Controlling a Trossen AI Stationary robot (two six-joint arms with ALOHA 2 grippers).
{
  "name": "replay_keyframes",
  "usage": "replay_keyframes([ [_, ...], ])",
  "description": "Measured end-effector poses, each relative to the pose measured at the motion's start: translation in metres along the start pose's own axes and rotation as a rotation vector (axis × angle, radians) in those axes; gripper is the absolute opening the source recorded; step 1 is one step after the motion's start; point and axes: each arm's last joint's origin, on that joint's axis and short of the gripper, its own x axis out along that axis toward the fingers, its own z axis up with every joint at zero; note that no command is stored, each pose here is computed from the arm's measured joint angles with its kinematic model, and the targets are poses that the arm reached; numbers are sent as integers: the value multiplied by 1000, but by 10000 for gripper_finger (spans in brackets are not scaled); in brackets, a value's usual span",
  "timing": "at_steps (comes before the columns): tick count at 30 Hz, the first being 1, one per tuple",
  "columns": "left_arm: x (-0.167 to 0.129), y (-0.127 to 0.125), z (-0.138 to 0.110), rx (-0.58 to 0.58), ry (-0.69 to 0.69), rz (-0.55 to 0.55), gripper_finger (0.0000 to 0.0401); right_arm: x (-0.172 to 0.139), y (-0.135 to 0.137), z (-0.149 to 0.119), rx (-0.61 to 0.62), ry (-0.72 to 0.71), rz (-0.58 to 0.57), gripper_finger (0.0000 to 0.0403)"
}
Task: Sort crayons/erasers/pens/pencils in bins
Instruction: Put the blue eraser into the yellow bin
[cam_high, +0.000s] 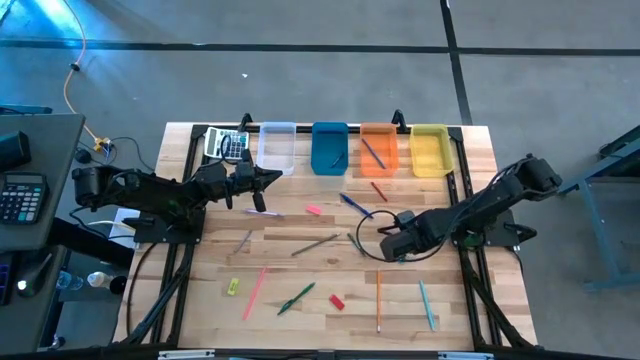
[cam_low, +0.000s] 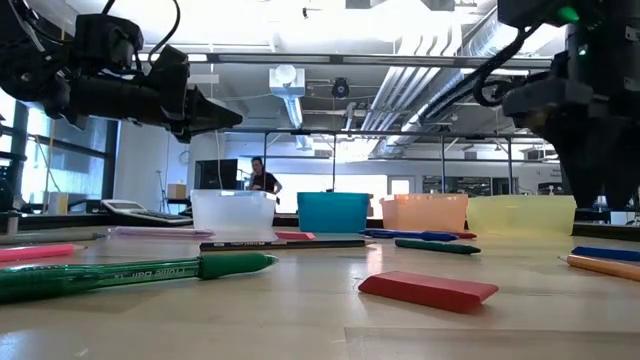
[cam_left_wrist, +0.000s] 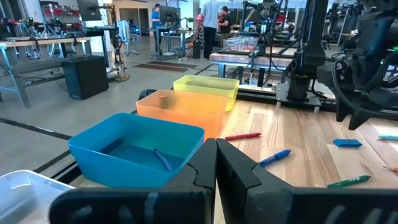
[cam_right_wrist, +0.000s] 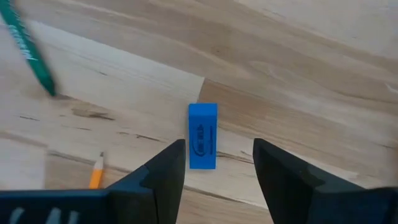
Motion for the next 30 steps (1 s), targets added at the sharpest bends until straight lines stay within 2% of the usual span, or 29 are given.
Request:
replay_keyframes([
  [9,0,0,0,0,4,0,1,21,6,-6,28,34,-87,181],
  [16,0,0,0,0,4,0,0,34,17,-6,26,39,-43,181],
  [23,0,0,0,0,3,0,0,41,19,-7,15,38,-72,181],
  [26,0,0,0,0,3,0,1,42,19,-7,13,38,-72,170],
  [30,0,0,0,0,3,0,0,42,19,-6,-21,25,-70,137],
])
